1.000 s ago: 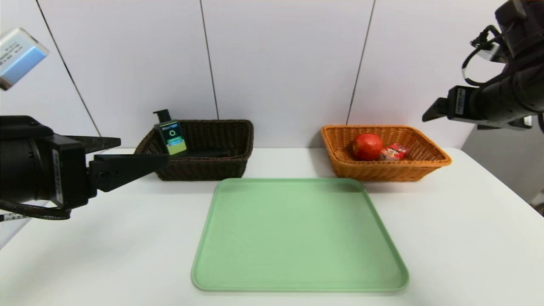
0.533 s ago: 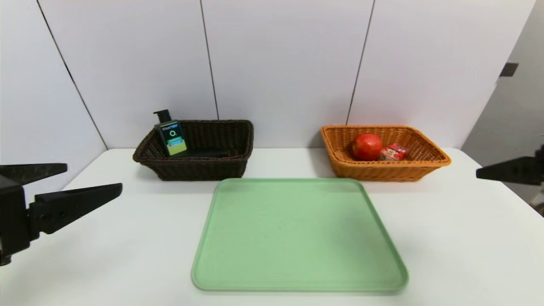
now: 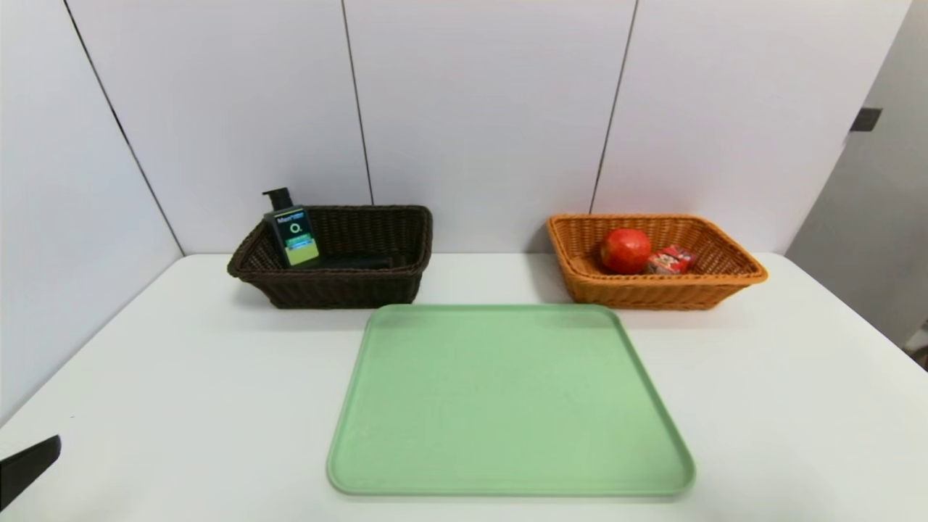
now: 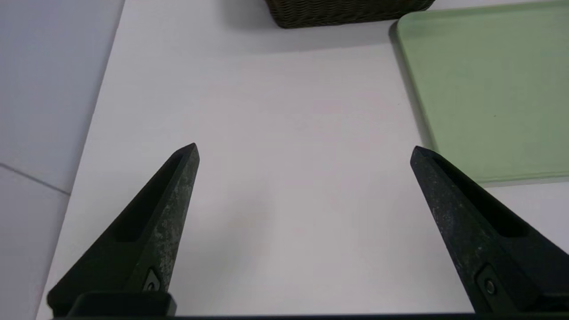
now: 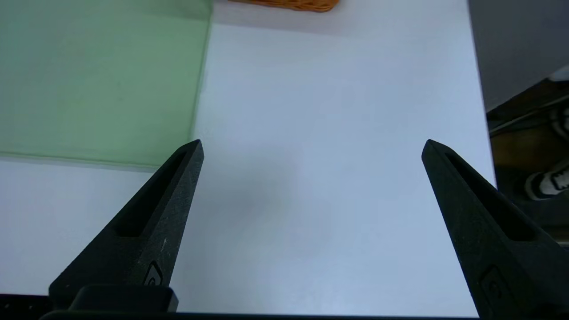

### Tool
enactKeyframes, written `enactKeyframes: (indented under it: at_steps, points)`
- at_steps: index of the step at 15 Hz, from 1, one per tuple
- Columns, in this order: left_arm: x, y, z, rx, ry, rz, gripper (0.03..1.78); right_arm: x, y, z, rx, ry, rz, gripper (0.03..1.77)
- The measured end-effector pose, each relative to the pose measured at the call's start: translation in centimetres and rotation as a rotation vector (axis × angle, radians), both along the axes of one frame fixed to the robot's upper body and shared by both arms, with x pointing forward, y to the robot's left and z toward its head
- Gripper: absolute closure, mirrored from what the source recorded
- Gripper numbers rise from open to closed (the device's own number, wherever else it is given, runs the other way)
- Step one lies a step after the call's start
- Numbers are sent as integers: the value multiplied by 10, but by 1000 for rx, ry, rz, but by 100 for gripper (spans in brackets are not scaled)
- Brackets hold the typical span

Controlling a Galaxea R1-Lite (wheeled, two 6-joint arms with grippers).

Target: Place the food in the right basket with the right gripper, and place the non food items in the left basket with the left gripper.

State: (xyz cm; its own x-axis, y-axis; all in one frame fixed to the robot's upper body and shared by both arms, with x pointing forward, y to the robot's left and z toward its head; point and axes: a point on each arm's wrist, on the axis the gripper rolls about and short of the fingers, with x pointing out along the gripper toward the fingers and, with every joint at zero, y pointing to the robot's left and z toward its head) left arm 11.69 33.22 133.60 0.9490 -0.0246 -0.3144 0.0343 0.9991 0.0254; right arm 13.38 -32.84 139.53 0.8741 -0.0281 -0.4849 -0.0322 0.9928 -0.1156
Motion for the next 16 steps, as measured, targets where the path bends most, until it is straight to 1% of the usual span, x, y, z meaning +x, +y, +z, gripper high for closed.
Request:
enactKeyframes:
  at_steps: [2, 5, 6, 10, 16]
  points:
    - [-15, 4, -12, 21, -9, 46, 12, -9, -5, 0, -15, -43, -61, 11]
    - [-31, 6, -25, 32, -32, 81, 12, -26, -12, -1, -1, -94, -107, 11]
    - [-36, 6, -28, 45, -42, 88, 12, -33, -15, -4, 0, -109, -120, 11]
    - [-53, 6, -50, 96, -70, 114, 12, -54, -20, -26, 3, -129, -168, 11]
    - [-62, 5, -83, 113, -68, 131, 12, -76, -22, -64, 7, -126, -214, 11]
